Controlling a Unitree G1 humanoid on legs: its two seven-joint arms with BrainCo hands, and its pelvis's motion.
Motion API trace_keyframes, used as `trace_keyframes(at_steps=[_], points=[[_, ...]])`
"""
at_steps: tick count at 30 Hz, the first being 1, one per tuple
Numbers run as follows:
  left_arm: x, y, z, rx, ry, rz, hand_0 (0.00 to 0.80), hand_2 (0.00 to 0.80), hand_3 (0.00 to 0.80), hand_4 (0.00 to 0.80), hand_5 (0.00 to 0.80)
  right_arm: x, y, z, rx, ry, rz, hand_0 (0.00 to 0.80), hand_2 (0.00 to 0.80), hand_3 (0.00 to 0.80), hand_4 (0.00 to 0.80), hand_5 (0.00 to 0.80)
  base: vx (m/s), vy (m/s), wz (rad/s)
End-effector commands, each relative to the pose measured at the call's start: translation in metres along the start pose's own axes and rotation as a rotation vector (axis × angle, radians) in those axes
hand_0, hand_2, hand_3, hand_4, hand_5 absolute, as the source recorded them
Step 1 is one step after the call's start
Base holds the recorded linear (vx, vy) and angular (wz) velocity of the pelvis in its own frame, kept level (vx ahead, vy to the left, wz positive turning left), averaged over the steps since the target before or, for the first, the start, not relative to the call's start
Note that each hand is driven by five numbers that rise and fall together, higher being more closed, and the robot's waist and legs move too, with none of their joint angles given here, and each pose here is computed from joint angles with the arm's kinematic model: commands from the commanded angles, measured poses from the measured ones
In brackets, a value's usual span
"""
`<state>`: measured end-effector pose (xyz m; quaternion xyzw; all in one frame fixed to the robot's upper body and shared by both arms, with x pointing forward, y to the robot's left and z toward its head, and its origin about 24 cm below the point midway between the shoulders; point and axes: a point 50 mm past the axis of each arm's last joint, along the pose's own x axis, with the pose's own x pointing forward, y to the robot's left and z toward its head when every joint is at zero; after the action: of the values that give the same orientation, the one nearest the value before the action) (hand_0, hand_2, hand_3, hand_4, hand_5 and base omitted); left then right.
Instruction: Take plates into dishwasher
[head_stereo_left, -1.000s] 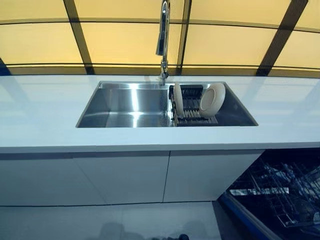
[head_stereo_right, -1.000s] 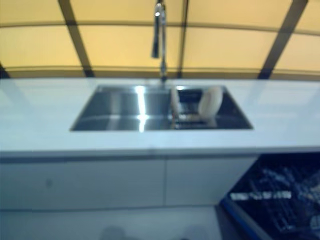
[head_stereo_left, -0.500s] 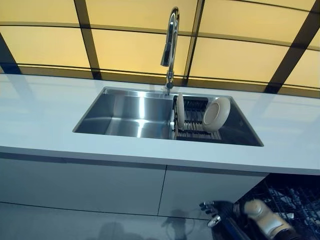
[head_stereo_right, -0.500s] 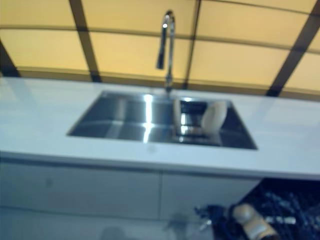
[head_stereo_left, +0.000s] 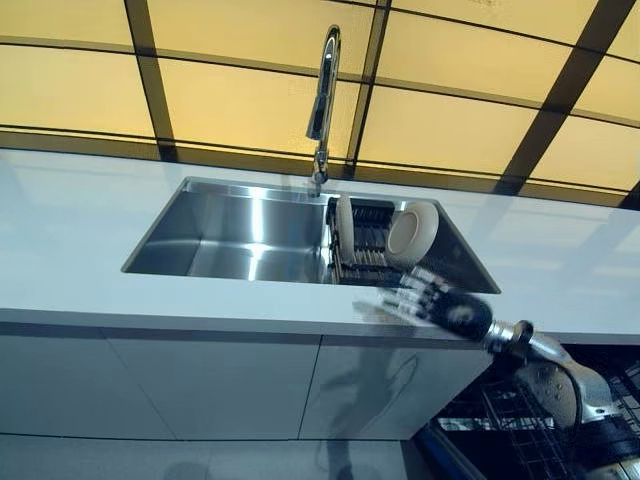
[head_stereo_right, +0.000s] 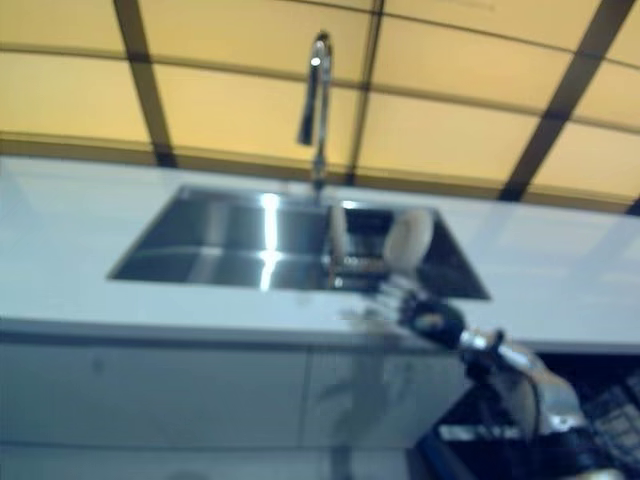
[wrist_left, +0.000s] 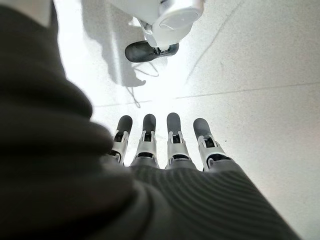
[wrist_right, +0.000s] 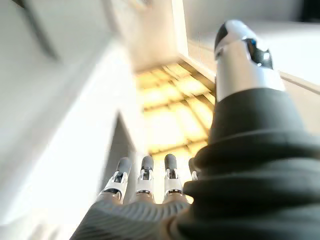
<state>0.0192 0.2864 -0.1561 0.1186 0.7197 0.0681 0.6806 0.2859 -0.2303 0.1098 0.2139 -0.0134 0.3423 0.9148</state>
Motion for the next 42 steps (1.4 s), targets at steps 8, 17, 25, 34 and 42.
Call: trace_keyframes(at_steps=[8,17,25,34,42], points=[[0.000,-0.012,0.007,-0.022,0.056,-0.008,0.000,0.000,0.000,0.000,0.000,0.010,-0.061,0.128,-0.273,-0.334,-0.794,0.000,0.000,0.000,0.000,0.000,0.018,-0.096,-0.10],[-0.006,-0.003,0.043,0.008,-0.029,0.013,0.000,0.000,0.000,0.000,0.000,0.004,-0.067,0.178,-0.385,-0.310,-0.993,0.000,0.000,0.000,0.000,0.000,0.172,0.158,0.05],[-0.005,0.002,0.040,0.063,-0.035,0.023,0.000,0.000,0.000,0.000,0.000,0.007,-0.062,0.194,-0.559,-0.201,-1.031,0.000,0.000,0.000,0.000,0.000,0.131,0.019,0.05],[-0.006,0.010,0.035,0.064,-0.021,0.039,0.000,0.000,0.000,0.000,0.000,0.024,-0.062,0.188,-0.636,-0.068,-1.088,0.000,0.000,0.000,0.000,0.000,0.092,0.074,0.05],[-0.009,0.032,0.037,-0.072,-0.027,0.083,0.000,0.000,0.000,0.000,0.000,0.027,-0.067,0.187,-0.674,-0.030,-1.167,0.000,0.000,0.000,0.000,0.000,0.021,-0.116,-0.42]])
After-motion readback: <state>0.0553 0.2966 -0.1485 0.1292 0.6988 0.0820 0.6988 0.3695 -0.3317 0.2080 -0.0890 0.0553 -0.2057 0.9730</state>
